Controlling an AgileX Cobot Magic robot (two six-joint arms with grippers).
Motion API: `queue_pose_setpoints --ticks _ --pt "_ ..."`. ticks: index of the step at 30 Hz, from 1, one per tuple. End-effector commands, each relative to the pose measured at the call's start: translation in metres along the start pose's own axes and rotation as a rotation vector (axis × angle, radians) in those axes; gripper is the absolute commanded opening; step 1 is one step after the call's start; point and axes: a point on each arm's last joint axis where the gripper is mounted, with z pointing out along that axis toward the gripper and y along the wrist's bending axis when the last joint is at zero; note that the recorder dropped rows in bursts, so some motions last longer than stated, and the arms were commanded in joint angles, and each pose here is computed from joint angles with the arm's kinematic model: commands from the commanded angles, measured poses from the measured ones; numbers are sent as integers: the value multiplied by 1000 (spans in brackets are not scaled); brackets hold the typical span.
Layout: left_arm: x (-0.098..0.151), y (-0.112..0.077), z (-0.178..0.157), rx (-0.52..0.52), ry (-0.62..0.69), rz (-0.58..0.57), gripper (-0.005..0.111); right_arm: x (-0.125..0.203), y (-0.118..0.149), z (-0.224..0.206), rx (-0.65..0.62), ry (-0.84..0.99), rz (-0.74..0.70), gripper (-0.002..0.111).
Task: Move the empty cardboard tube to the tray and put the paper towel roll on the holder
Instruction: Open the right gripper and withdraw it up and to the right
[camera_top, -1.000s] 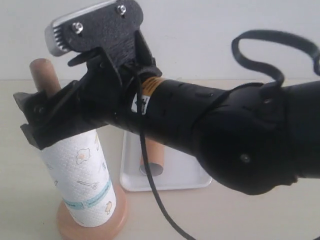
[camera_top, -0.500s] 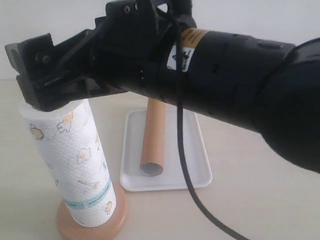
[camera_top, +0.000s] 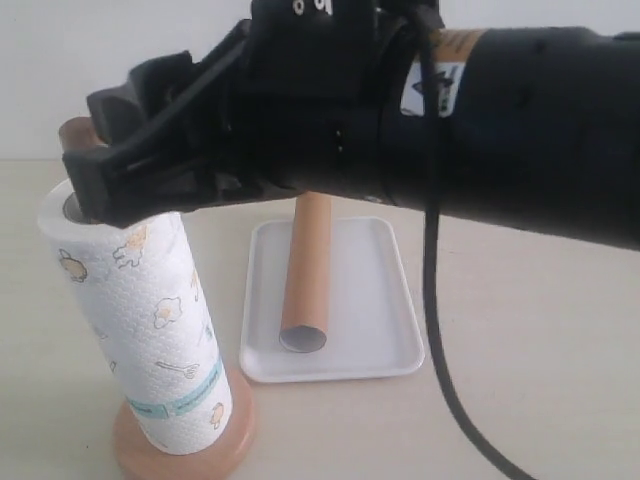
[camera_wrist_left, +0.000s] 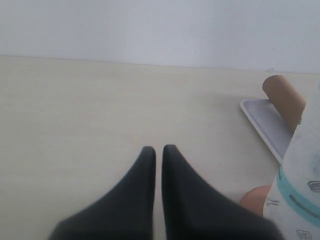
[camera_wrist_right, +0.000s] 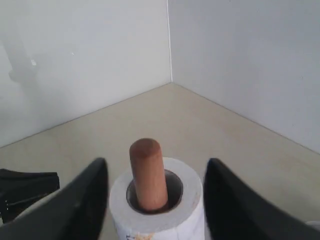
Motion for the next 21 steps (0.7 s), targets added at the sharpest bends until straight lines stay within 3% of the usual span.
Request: queue_pose_setpoints --ticks 1,2,9,21 --pt "0 0 0 8 -13 -9 4 -1 2 -10 -14 57 -65 10" --pt "0 0 0 8 -13 -9 4 -3 2 -15 -20 70 -78 0" --pt "0 0 0 8 -13 -9 4 -7 6 -47 -55 179 -56 0" --pt "0 0 0 7 -13 -7 4 -8 6 -49 -56 179 -56 0"
